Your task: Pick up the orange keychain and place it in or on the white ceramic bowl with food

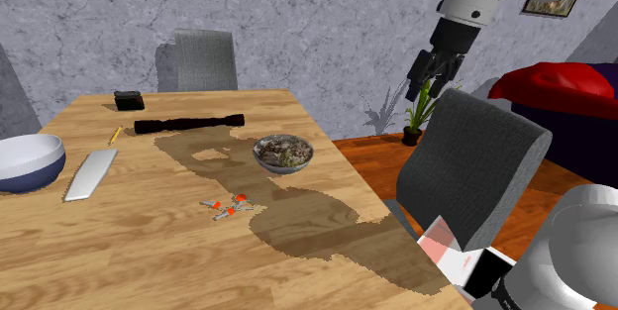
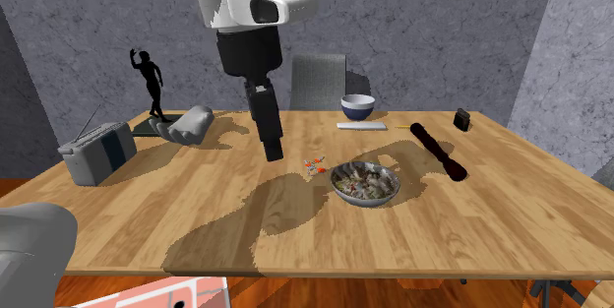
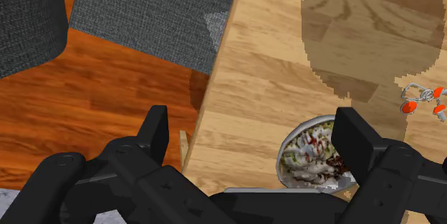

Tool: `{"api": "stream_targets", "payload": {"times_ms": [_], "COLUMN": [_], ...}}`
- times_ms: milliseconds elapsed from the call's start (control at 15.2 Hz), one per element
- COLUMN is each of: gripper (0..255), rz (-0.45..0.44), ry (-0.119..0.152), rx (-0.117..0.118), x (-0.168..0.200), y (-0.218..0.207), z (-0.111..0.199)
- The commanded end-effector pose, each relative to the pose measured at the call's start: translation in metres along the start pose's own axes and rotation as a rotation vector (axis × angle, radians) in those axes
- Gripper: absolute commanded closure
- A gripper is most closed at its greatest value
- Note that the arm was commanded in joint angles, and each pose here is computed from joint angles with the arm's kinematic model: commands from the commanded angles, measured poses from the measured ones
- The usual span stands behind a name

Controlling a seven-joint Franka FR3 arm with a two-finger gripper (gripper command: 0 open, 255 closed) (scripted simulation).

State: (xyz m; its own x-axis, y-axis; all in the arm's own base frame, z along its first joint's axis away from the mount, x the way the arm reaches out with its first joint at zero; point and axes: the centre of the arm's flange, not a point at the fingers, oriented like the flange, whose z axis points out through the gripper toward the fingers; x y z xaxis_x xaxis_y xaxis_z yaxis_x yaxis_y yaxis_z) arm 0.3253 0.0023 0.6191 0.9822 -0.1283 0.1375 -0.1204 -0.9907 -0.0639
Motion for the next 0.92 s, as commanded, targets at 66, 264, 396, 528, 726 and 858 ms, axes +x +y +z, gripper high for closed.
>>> {"api": "stream_targets", "payload": {"times_ms": [66,264,396,528,726,858], "gripper": [0,0,0,0,0,0], "rz": [0.014,0.057,0.086,0.114,0.157,0.185], "ry": [-0.003,-0.013,-0.020,-0.026,-0.036,-0.043], "rx": [-0.003,-0.011,-0.016,-0.021,-0.029,-0.035], "x": [0.003,0.013,0.020,0.028,0.041,0.050], "y": [-0.011,-0.044,-0.065,-0.086,-0.118,-0.138], "z": [0.007,0.030,0.045,0.060,0.084,0.099]}}
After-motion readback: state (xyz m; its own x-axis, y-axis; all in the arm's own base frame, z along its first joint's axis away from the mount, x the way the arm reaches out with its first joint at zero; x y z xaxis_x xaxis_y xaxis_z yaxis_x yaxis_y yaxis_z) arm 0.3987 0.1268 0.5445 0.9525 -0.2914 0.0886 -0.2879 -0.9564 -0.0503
